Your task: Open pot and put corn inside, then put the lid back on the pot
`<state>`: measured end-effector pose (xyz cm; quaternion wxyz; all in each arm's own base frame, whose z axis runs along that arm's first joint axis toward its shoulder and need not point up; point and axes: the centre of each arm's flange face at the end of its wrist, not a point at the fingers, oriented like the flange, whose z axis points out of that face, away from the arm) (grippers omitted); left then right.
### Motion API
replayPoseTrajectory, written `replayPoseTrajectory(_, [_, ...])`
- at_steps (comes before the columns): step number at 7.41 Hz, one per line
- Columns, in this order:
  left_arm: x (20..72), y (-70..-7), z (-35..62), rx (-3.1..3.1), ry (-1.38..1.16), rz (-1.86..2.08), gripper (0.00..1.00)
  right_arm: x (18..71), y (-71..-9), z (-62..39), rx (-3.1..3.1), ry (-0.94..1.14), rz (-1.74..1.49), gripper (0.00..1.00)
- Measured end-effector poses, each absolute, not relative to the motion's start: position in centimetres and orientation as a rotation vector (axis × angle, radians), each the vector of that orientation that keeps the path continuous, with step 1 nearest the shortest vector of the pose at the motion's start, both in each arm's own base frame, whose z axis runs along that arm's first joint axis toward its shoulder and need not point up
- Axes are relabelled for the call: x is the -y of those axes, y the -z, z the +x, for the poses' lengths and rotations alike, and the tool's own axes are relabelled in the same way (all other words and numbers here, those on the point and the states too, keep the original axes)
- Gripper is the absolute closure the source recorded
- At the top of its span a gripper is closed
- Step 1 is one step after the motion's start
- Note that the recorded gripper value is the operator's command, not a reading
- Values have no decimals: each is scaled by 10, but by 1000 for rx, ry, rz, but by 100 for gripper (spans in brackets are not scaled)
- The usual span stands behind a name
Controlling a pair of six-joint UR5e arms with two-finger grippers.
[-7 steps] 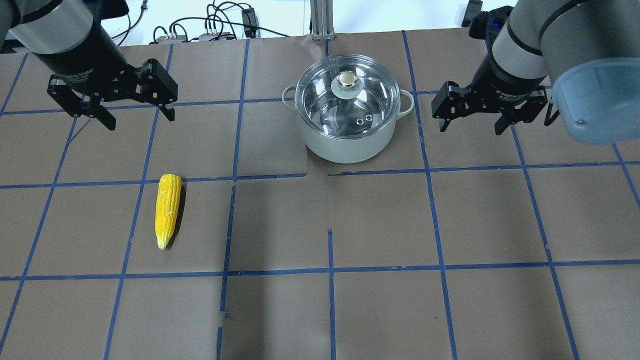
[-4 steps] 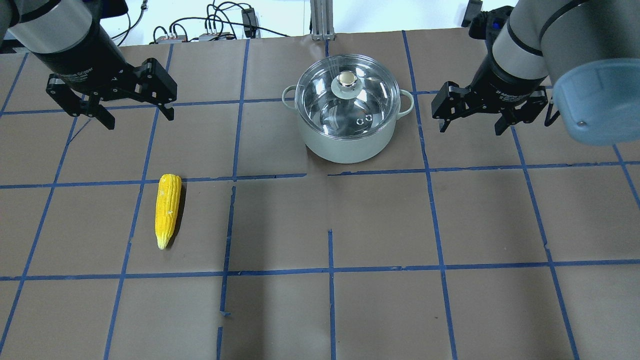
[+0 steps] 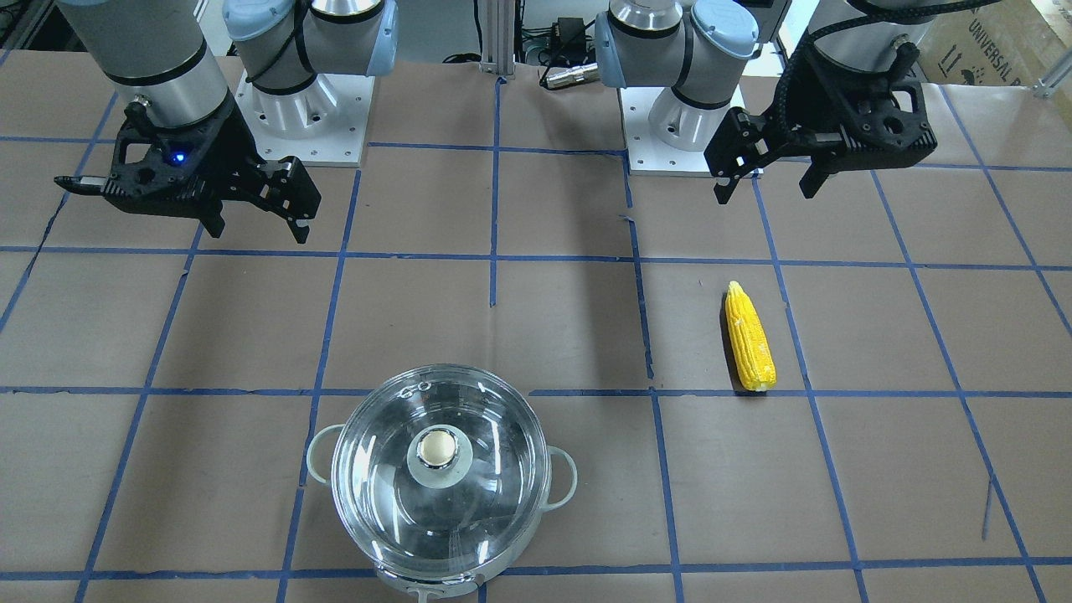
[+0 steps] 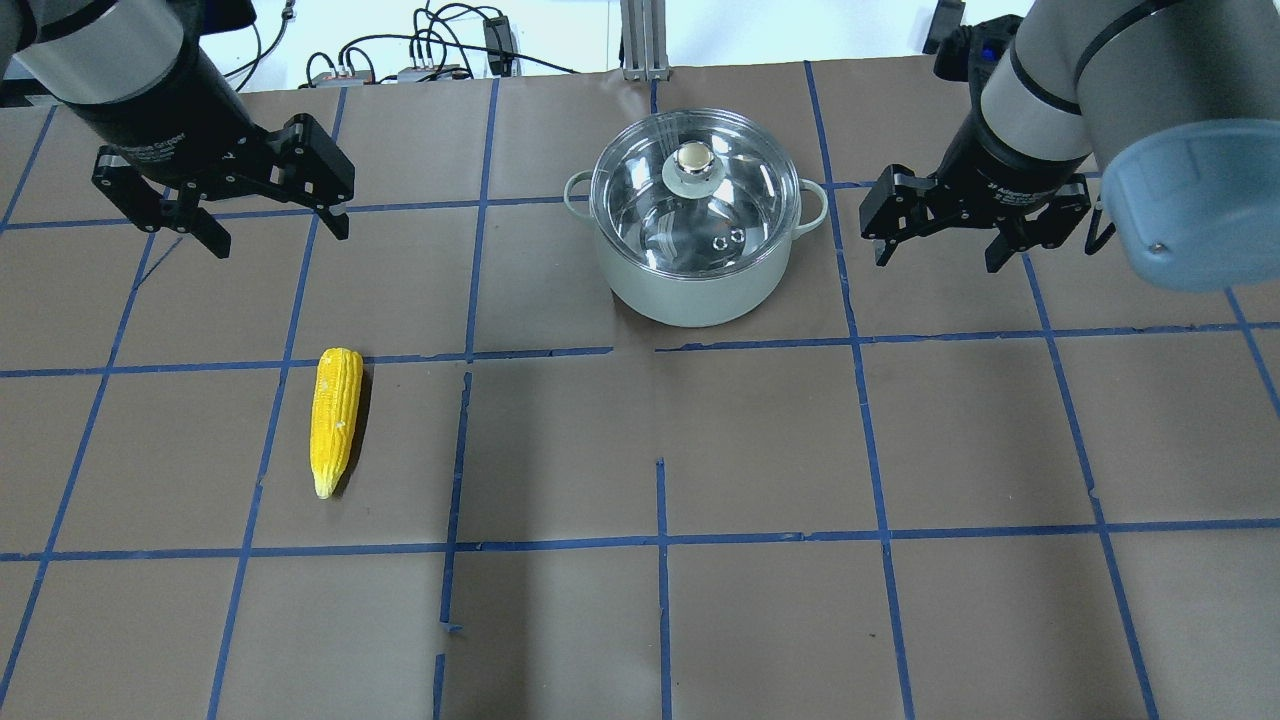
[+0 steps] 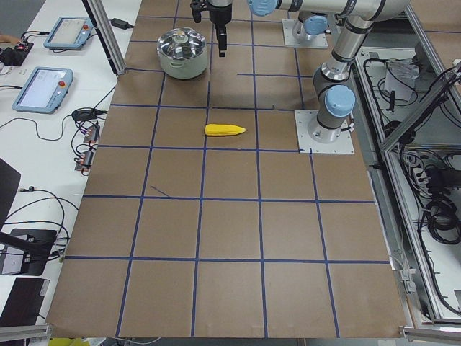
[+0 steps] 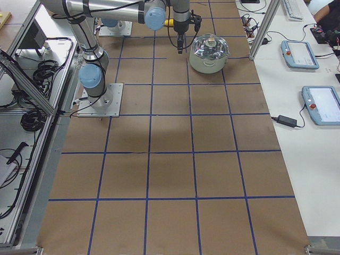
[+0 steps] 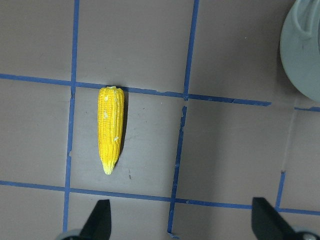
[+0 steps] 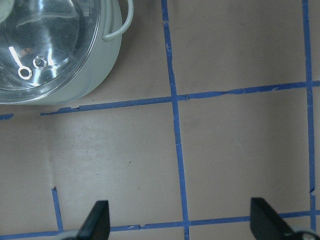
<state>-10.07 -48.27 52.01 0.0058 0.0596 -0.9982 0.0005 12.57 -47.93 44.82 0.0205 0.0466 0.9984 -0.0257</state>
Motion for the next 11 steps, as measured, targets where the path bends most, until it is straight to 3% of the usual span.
replayPoseTrajectory(11, [488, -511, -99, 3135, 17, 189, 0, 486, -457, 123, -3096, 196, 149, 0])
